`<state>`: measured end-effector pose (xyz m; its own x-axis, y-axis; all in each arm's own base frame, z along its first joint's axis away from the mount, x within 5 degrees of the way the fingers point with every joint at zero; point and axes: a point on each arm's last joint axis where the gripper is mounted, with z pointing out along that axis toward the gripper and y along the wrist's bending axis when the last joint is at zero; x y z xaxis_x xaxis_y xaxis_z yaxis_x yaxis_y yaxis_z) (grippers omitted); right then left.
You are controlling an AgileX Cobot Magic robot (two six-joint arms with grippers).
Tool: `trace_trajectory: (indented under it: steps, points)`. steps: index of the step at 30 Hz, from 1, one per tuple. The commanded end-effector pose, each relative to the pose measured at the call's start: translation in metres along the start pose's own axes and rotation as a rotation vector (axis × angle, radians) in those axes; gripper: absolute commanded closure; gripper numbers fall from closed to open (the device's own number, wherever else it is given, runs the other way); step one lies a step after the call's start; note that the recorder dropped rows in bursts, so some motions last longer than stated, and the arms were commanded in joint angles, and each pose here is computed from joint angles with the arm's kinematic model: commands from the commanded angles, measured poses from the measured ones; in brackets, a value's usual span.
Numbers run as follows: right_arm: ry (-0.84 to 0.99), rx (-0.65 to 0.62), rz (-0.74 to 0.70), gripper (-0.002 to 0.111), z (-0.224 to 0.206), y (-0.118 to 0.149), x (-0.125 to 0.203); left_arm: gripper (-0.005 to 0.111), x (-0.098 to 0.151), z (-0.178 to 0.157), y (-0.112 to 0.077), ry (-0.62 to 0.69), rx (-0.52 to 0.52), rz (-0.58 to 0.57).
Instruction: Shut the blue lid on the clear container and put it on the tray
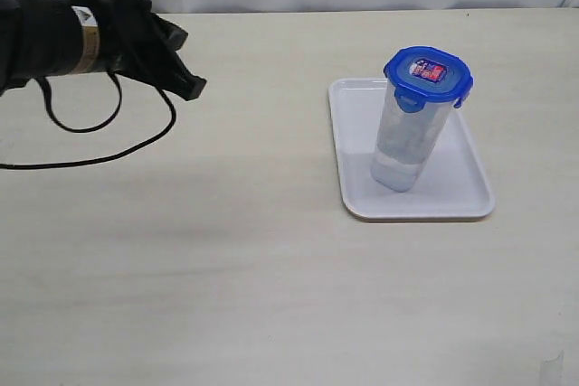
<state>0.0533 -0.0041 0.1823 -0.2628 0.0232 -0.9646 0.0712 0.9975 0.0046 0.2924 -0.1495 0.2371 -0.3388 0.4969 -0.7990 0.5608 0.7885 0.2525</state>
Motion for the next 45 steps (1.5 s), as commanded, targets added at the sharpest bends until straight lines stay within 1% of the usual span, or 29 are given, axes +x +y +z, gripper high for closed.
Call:
trace_trajectory:
  steps: [1, 5, 11, 14, 18, 22, 27, 33, 40, 41, 42, 44, 45]
  points:
    - [-0.013, 0.007, 0.006, 0.103, 0.000, 0.000, 0.000, 0.107, 0.000, -0.037, 0.001, -0.058, -0.038, -0.015]
    - [-0.013, 0.007, 0.006, 0.103, 0.000, 0.000, 0.000, 0.107, -0.002, -0.069, 0.001, -0.128, -0.040, -0.057]
    - [-0.013, 0.007, 0.006, 0.103, 0.000, 0.000, 0.000, 0.107, -0.002, -0.115, 0.001, -0.247, -0.052, -0.059]
    - [-0.013, 0.007, 0.006, 0.103, 0.000, 0.000, 0.000, 0.107, -0.003, -0.132, -0.003, -0.303, -0.008, -0.052]
    - [-0.013, 0.007, 0.006, 0.103, 0.000, 0.000, 0.000, 0.107, -0.007, -0.149, -0.014, -0.372, 0.109, -0.025]
    - [-0.013, 0.007, 0.006, 0.103, 0.000, 0.000, 0.000, 0.107, -0.009, -0.158, -0.022, -0.410, 0.202, -0.004]
    - [-0.013, 0.007, 0.006, 0.103, 0.000, 0.000, 0.000, 0.107, -0.009, -0.161, -0.030, -0.420, 0.284, 0.013]
    - [-0.013, 0.007, 0.006, 0.103, 0.000, 0.000, 0.000, 0.107, -0.009, -0.161, -0.031, -0.422, 0.304, 0.015]
    - [-0.013, 0.007, 0.006, 0.103, 0.000, 0.000, 0.000, 0.107, -0.009, -0.161, -0.031, -0.422, 0.304, 0.015]
    - [-0.013, 0.007, 0.006, 0.103, 0.000, 0.000, 0.000, 0.107, -0.010, -0.162, -0.031, -0.425, 0.306, 0.004]
    - [-0.013, 0.007, 0.006, 0.103, 0.000, 0.000, 0.000, 0.107, -0.011, -0.162, -0.031, -0.435, 0.313, -0.039]
    - [-0.013, 0.007, 0.006, 0.103, 0.000, 0.000, 0.000, 0.107, -0.016, -0.164, -0.029, -0.477, 0.324, -0.177]
    - [-0.013, 0.007, 0.006, 0.103, 0.000, 0.000, 0.000, 0.107, -0.018, -0.165, -0.024, -0.499, 0.293, -0.250]
